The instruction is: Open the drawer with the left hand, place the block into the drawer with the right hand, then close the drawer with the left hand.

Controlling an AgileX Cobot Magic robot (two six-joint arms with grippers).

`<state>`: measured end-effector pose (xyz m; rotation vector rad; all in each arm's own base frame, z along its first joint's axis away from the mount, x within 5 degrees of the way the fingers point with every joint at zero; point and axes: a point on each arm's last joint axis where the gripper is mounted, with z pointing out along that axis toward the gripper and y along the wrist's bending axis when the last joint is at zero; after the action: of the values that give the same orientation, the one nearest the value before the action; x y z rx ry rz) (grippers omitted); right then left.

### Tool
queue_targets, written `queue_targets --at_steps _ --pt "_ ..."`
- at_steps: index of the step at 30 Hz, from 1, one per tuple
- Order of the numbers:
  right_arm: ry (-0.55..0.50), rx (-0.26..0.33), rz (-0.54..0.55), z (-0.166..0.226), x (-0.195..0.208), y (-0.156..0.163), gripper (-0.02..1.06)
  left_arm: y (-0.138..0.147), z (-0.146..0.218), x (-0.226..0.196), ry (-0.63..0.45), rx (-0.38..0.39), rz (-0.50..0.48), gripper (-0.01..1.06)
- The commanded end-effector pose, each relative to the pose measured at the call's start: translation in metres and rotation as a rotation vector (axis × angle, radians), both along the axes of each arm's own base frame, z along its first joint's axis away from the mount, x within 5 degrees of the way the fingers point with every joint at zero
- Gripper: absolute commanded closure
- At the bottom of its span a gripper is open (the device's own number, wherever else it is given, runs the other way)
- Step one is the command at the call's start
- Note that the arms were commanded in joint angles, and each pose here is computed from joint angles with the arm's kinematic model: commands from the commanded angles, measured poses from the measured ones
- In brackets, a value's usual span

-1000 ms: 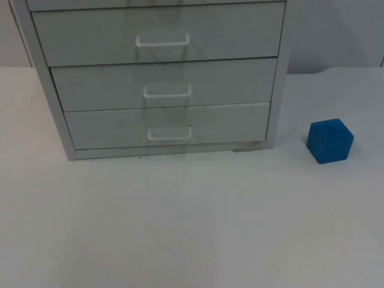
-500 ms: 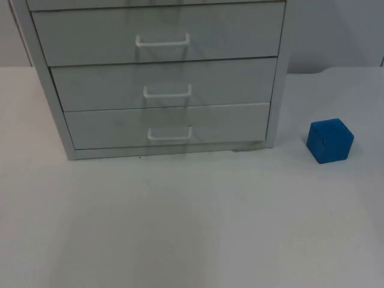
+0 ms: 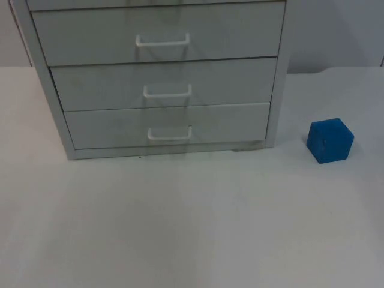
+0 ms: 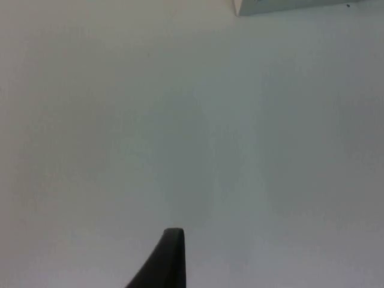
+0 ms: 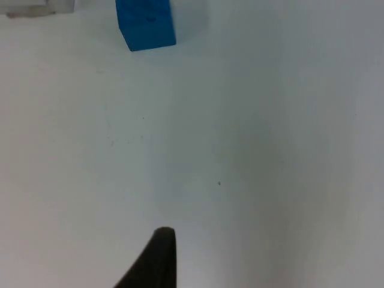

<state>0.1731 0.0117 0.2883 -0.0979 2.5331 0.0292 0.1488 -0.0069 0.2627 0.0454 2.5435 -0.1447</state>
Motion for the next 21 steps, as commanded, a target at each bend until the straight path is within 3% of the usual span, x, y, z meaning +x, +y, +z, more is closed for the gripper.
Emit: queue_targets --at_steps 1,5,9,14,17,21 --pt "-0.016 0.002 0.004 0.003 0.001 0.0 -0.01 -0.001 0.003 0.004 -0.016 -0.012 -0.011 0.0" --pt "-0.01 0.002 0.004 0.002 0.001 0.0 -0.01 -0.004 0.013 0.011 -0.028 -0.031 -0.057 0.01" --pt "-0.008 0.006 -0.002 0.002 0.0 0.0 -0.01 -0.011 0.019 0.017 -0.022 -0.084 -0.117 0.12" --pt "-0.007 0.021 -0.004 0.002 0.0 0.001 -0.01 -0.02 0.014 0.03 -0.015 -0.134 -0.237 0.51" --pt "-0.005 0.021 -0.004 0.002 0.0 0.001 -0.01 -0.027 0.012 0.038 -0.032 -0.191 -0.306 0.6" --pt "-0.002 0.023 -0.004 0.002 0.0 0.001 -0.01 -0.039 0.014 0.051 -0.047 -0.24 -0.39 0.59"
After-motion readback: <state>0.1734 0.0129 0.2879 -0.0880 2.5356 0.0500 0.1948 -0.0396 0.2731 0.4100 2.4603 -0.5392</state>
